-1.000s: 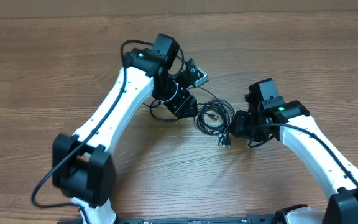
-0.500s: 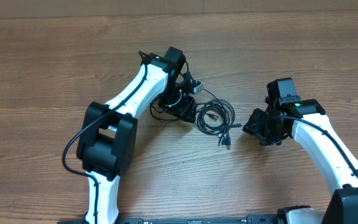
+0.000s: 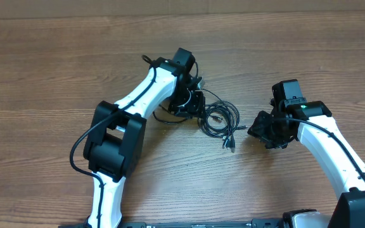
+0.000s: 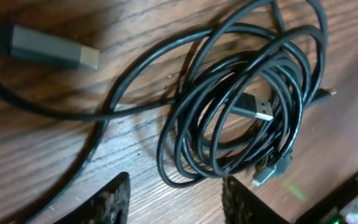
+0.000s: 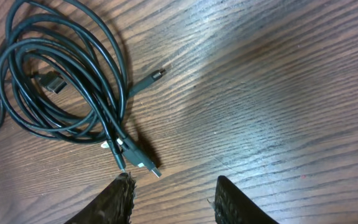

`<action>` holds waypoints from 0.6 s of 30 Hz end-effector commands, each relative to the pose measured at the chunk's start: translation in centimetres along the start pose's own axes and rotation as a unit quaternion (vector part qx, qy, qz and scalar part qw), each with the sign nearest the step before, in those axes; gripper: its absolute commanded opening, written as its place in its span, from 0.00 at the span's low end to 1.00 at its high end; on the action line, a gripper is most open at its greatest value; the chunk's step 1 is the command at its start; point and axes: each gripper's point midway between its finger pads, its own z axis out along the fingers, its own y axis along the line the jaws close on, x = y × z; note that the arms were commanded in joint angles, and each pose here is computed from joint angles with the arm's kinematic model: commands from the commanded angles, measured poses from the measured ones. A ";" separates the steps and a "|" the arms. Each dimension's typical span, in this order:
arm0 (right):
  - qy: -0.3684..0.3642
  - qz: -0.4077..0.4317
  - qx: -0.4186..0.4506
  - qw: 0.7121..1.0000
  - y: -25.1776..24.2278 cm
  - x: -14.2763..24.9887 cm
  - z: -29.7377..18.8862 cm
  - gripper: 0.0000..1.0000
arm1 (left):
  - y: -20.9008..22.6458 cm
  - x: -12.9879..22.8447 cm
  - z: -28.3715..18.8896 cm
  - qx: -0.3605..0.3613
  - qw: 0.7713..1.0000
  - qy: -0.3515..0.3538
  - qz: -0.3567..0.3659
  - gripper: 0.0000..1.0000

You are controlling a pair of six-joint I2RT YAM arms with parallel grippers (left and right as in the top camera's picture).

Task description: Untangle cables

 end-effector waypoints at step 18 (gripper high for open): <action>-0.004 0.005 0.002 1.000 -0.1 -0.3 -0.2 0.41 | 1.5 -0.2 1.3 -0.117 0.988 -0.038 -0.093 0.44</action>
